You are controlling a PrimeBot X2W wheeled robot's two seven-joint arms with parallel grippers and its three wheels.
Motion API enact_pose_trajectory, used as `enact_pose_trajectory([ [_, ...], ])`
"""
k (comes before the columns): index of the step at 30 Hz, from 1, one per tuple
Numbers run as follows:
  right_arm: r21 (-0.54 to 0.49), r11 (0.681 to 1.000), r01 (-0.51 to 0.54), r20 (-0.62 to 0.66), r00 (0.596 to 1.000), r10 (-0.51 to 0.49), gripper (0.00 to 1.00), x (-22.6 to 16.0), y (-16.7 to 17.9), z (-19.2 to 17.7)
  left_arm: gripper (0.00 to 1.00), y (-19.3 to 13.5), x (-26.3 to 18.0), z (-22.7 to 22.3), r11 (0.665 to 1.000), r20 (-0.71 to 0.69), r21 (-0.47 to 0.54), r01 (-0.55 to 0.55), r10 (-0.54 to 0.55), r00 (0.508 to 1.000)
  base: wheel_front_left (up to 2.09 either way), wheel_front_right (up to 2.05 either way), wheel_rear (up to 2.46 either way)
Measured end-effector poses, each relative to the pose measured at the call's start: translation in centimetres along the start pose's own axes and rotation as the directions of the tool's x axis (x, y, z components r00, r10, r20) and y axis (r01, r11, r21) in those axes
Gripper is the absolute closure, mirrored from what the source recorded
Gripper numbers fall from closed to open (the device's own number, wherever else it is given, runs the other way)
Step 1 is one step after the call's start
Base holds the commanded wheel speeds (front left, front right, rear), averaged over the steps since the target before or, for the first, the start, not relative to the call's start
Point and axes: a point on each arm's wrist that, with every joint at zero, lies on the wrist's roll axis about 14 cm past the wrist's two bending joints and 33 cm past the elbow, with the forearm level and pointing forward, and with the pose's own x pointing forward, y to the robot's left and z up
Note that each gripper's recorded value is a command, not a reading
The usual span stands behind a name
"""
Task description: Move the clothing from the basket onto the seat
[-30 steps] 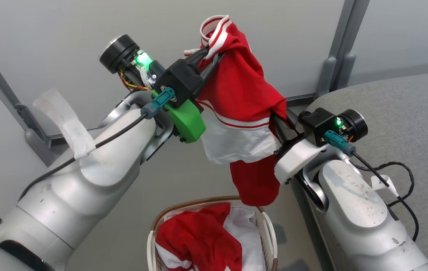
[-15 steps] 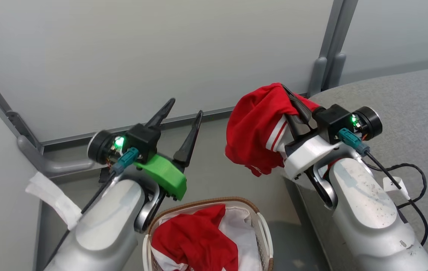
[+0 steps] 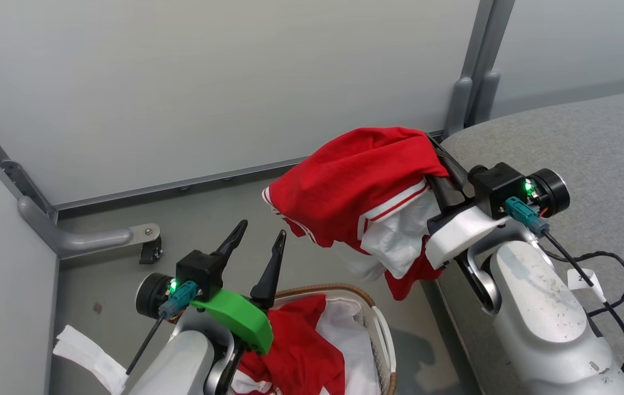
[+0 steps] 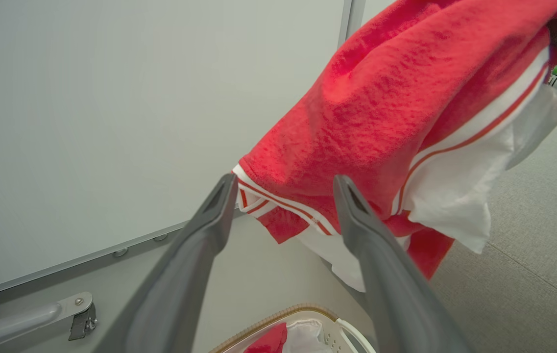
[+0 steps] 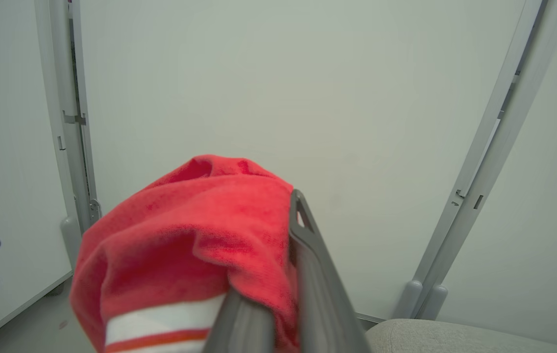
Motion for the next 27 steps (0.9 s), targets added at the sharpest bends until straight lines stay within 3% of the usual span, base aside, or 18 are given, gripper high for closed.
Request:
enact_pose_trajectory([
  [8,0.0,0.996,0.088,-0.012,0.996,-0.088,1.0,-1.1,-2.9,-0.4,0.0,-1.1,0.4,-1.3,1.0,-0.024,-0.012,0.025,-0.025,0.999,0.0,0.0,0.0],
  [16,-0.064,0.974,0.217,-0.035,0.975,-0.219,1.0,-4.2,-7.5,-0.6,0.0,-4.9,2.2,-2.7,0.99,-0.051,-0.035,0.134,-0.136,0.989,0.0,0.0,0.0],
  [27,-0.152,0.902,0.405,-0.072,0.905,-0.419,1.0,-9.5,-14.3,-1.0,0.0,-12.8,5.4,-4.5,0.921,-0.075,-0.064,0.384,-0.388,0.918,0.0,0.0,0.0],
])
